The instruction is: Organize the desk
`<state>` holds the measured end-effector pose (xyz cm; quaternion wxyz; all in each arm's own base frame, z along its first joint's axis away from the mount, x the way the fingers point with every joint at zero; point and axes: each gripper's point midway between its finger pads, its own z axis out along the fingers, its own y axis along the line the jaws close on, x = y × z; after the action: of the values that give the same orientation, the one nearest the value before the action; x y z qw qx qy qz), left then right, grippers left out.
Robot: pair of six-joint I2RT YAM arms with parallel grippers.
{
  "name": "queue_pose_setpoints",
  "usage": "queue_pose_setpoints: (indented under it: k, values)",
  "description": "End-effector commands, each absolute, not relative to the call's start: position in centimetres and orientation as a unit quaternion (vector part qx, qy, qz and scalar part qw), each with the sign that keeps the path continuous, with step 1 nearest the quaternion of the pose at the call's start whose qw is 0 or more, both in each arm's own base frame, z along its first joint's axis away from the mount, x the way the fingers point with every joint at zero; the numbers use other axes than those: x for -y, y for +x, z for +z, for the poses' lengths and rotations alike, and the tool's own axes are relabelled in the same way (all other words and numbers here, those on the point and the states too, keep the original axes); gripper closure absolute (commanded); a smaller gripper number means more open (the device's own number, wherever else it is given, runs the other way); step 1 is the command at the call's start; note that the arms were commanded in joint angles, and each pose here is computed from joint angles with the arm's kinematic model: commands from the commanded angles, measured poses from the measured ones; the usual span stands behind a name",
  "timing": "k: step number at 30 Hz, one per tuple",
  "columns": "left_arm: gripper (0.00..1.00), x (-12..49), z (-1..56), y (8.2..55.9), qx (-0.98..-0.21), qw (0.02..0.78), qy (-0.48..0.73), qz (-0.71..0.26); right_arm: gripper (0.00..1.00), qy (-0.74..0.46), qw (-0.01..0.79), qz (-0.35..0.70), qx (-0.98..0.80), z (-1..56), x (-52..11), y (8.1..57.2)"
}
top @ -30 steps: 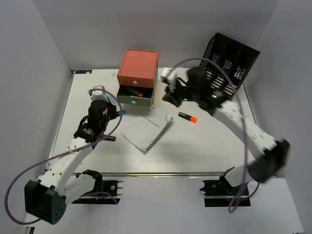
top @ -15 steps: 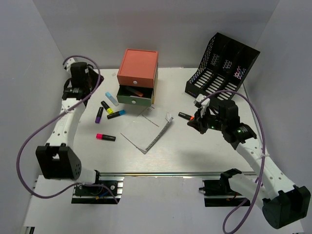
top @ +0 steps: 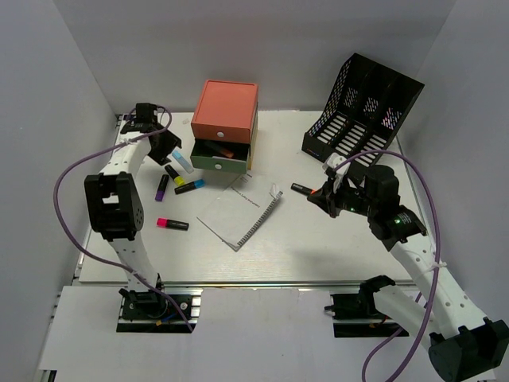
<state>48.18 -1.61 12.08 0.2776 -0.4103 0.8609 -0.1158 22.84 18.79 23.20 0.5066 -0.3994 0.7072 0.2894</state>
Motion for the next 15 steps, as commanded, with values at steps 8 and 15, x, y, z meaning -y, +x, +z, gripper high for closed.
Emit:
queue_pose_setpoints:
  k: [8, 15]
  values:
    - [0.31, 2.0, 10.4, 50.7, -0.869, 0.263, -0.408, -0.099, 0.92, -0.399, 0.533, 0.268, -0.696, 23.7, -18.4, 23.7]
    - [0.31, 2.1, 8.7, 52.6, -0.871, 0.258, -0.405, -0.100, 0.92, -0.402, 0.533, 0.267, -0.695, 23.6, -18.4, 23.6]
